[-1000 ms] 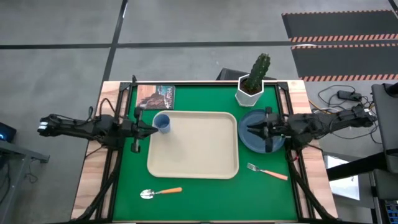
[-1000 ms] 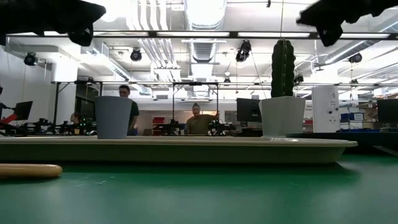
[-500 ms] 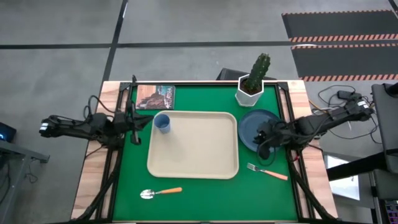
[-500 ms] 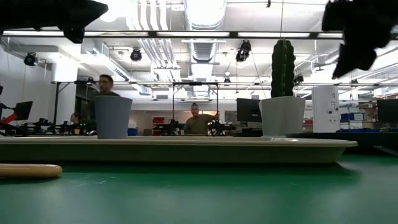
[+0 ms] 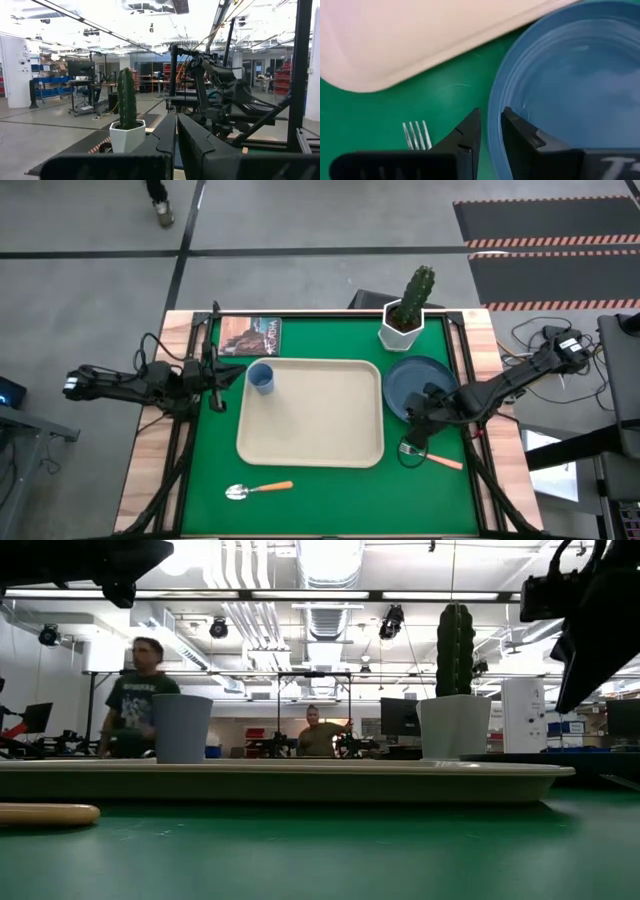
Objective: Pick and place plate/cup/fork/spoon on tray
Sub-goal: Put the blue plate on the white serving tray on the bottom left of the blue cup
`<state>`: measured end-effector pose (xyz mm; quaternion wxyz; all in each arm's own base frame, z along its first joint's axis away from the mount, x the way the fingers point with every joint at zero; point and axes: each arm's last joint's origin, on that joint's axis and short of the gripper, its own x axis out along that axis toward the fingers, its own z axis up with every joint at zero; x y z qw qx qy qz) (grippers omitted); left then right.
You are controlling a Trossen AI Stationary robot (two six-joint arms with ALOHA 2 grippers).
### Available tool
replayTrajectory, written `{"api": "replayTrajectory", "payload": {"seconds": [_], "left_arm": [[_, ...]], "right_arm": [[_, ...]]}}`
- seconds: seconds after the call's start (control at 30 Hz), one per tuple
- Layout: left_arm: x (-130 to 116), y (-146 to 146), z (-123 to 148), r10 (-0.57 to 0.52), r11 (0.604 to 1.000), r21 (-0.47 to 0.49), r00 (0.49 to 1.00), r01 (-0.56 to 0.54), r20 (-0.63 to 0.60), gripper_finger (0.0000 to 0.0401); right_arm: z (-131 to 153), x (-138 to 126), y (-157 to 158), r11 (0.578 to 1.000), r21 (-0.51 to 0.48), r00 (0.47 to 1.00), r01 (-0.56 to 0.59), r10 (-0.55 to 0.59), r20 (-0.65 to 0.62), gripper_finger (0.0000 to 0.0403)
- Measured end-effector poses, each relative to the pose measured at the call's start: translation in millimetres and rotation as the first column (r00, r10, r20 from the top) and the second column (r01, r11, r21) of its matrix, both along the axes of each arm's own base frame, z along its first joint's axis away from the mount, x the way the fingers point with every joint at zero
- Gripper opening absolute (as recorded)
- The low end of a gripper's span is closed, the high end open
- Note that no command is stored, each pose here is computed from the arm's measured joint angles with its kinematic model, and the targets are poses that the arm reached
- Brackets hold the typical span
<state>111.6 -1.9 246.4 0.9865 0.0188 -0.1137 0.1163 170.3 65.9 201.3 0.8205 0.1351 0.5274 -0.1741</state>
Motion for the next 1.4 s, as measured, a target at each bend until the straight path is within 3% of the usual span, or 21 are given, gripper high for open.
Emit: {"api": "replayTrajectory", "payload": {"seconds": [0.43, 0.7, 0.97, 1.27, 1.4], "left_arm": [[-0.3, 0.0, 1.5, 0.000, 1.000, -0.002, 1.000, 0.000, 0.021, 0.0000], [-0.4, 0.0, 1.5, 0.000, 1.000, -0.001, 1.000, 0.000, 0.020, 0.0000], [-0.3, 0.0, 1.5, 0.000, 1.000, -0.001, 1.000, 0.000, 0.020, 0.0000], [-0.3, 0.1, 1.5, 0.000, 1.000, -0.001, 1.000, 0.000, 0.020, 0.0000], [-0.4, 0.0, 1.5, 0.000, 1.000, -0.001, 1.000, 0.000, 0.020, 0.0000]], "right_arm": [[-7.6, 6.7, 3.8, 1.000, 0.011, 0.999, -0.026, 0.026, -0.030, 0.0066], [-8.4, 13.2, 6.7, 0.998, 0.013, 0.998, -0.059, 0.059, 0.010, 0.0127], [-21.3, 22.0, 11.6, 0.989, -0.030, 0.989, -0.142, 0.141, -0.038, 0.0166], [-31.8, 25.5, 8.9, 0.976, -0.183, 0.992, -0.119, 0.108, -0.067, 0.0160], [-40.3, 25.2, 8.2, 0.972, -0.204, 0.992, -0.115, 0.101, -0.081, 0.0154]]}}
